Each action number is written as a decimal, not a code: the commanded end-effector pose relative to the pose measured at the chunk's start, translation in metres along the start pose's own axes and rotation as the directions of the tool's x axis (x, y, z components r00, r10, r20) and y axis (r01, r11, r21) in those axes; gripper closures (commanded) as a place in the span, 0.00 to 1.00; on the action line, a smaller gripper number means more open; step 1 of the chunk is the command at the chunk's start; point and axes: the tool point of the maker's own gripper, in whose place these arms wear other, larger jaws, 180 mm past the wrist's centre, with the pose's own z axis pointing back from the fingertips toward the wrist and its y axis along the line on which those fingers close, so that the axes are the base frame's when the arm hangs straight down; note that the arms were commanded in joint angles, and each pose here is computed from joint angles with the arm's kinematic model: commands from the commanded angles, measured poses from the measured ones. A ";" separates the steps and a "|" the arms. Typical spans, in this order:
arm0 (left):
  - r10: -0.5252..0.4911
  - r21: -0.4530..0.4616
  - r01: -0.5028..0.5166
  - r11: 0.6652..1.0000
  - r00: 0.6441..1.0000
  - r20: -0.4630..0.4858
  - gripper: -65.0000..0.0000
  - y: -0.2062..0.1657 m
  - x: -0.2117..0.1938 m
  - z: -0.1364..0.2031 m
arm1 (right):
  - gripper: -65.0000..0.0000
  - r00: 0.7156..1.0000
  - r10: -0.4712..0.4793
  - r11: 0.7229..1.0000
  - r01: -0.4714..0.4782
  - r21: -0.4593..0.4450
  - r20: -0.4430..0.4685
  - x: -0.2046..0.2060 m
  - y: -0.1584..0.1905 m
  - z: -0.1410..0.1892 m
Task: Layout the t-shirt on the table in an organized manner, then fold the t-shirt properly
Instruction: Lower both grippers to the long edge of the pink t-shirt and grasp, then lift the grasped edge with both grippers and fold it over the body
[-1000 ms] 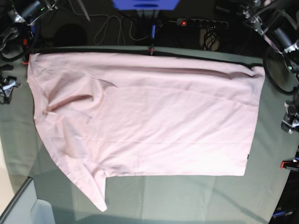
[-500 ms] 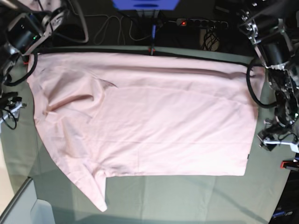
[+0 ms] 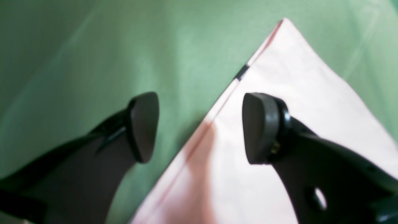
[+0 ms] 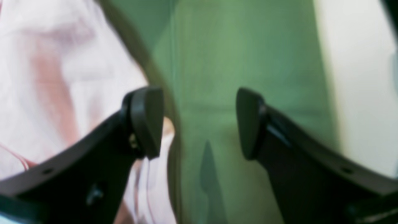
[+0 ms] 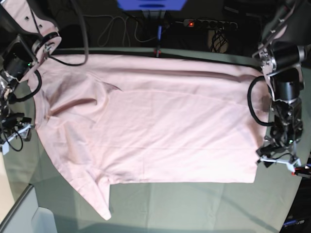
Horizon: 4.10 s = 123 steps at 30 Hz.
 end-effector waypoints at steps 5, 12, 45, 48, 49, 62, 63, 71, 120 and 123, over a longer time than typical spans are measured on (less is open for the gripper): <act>-0.102 0.002 0.103 0.995 0.986 0.129 0.37 -0.018 0.031 -0.009 | 0.42 0.996 -0.005 1.000 0.006 -0.009 0.091 0.028 -0.004 0.003; -0.106 0.046 0.101 0.994 0.990 0.099 0.37 -0.005 0.005 -0.021 | 0.42 0.997 -0.002 1.000 0.003 -0.013 0.072 0.017 -0.006 0.004; -0.330 0.019 0.329 0.944 0.942 0.061 0.72 -0.002 -0.044 -0.017 | 0.42 0.998 -0.021 1.000 0.020 0.019 0.066 0.011 0.011 -0.001; -0.330 0.021 0.330 0.944 0.942 0.058 0.81 0.000 -0.045 -0.017 | 0.42 0.998 -0.021 1.000 0.020 0.019 0.066 0.011 0.011 -0.001; -0.330 0.021 0.330 0.944 0.942 0.058 0.86 0.000 -0.045 -0.017 | 0.42 0.998 -0.021 1.000 0.020 0.019 0.066 0.011 0.011 -0.001; -0.200 0.023 0.199 0.980 0.970 0.137 1.00 0.024 -0.018 -0.006 | 0.42 0.996 -0.023 1.000 0.021 0.022 0.091 0.026 0.012 -0.002; -0.189 0.009 0.190 0.982 0.970 0.150 1.00 0.022 -0.014 -0.003 | 0.42 0.996 -0.022 0.999 0.019 0.036 0.088 0.028 0.016 -0.005; -0.199 -0.035 0.207 0.978 0.967 0.160 1.00 0.005 -0.005 0.003 | 0.42 0.997 0.064 0.987 -0.069 0.148 0.043 0.037 0.058 -0.029; -0.197 -0.092 0.222 0.971 0.953 0.228 1.00 -0.021 0.027 0.017 | 1.00 0.950 0.064 0.997 -0.077 0.029 0.307 0.041 0.048 -0.019; -0.204 -0.108 0.235 0.966 0.949 0.240 1.00 -0.025 0.024 0.023 | 1.00 0.937 0.039 0.994 -0.073 0.087 0.348 0.038 0.054 -0.002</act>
